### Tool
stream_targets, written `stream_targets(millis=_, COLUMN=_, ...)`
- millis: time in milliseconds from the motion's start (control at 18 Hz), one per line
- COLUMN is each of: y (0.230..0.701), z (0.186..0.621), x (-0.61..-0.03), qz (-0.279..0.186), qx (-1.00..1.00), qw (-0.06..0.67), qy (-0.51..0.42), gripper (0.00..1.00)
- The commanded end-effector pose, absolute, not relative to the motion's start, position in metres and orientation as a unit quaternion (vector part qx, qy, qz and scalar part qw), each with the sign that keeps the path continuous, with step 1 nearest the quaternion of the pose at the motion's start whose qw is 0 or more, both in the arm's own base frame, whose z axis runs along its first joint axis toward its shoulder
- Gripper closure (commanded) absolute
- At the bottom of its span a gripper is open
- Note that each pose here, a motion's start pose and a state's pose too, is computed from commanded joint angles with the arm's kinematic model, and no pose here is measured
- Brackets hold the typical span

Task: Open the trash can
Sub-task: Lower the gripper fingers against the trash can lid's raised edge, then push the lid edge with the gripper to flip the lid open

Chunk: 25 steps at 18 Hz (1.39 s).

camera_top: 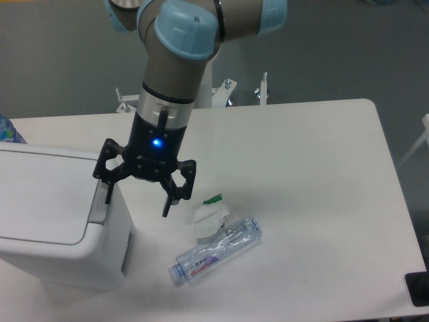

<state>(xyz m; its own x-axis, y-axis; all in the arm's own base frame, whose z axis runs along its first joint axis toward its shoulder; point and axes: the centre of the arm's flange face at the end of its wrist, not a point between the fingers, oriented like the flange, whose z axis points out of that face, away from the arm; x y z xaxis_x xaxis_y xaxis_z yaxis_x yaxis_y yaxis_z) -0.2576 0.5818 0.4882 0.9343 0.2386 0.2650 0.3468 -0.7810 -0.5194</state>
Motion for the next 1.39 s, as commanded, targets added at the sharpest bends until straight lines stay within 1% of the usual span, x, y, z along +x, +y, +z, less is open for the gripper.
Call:
stream_targets(millis=222, y=0.582, z=0.484, x=-0.258, qz=-0.086, qx=-0.939, qw=0.299, qy=-0.150, gripper=0.00)
stream_targets(millis=611, y=0.581, z=0.471, x=-0.253, qz=-0.089, qx=-0.941, qw=0.289, qy=-0.151, gripper=0.00)
stream_targets(millis=1389, y=0.584, z=0.468, x=-0.251, qz=-0.091, qx=-0.942, qw=0.287, qy=-0.149, gripper=0.00)
